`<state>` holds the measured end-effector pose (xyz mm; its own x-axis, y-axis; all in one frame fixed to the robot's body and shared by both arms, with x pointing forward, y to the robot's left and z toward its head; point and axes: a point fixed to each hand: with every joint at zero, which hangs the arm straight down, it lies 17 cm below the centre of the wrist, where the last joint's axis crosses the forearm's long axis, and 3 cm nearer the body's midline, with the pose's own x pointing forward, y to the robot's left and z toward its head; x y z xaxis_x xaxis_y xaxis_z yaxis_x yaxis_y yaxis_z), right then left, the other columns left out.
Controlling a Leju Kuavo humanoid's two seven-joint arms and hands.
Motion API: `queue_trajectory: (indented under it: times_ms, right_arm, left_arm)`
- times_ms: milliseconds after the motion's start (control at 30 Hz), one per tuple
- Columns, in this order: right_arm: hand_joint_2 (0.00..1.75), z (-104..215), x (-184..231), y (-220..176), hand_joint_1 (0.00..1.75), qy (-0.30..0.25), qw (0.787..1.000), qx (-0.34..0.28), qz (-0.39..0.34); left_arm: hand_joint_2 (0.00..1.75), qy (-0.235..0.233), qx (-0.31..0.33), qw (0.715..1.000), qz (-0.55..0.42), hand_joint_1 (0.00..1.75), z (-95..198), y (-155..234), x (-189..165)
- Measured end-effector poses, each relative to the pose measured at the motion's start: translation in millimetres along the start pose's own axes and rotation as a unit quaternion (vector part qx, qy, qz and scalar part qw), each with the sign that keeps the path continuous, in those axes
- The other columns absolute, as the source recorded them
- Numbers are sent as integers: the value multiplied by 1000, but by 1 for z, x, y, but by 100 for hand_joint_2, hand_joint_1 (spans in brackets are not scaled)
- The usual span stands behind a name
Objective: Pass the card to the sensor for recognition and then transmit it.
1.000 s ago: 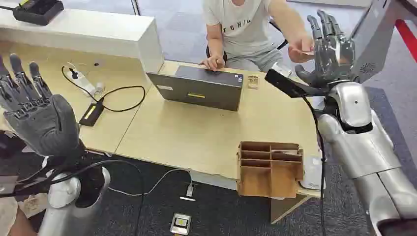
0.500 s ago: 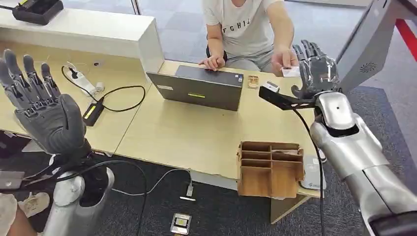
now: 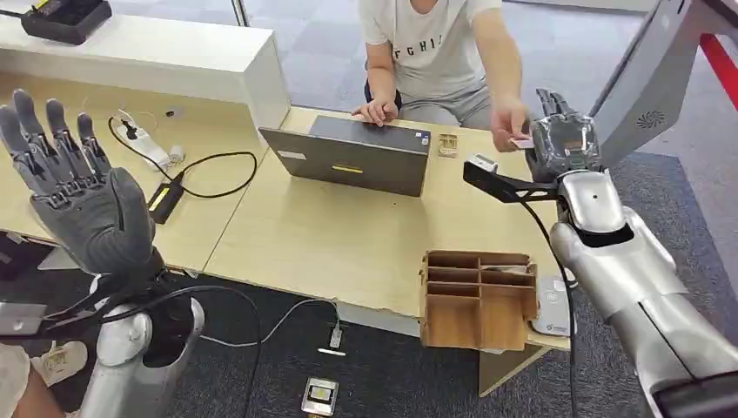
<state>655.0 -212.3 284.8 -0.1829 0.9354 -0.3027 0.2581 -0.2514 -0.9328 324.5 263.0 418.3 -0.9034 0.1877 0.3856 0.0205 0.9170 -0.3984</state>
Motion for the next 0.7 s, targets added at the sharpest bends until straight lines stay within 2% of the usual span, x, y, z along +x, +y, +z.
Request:
queue_trajectory:
  times_ms: [700]
  right_arm:
    - [175, 1, -7, 6, 175, 9, 1000, 6, -3]
  left_arm:
    - [175, -9, 1, 1000, -4, 0, -1, -2, 1]
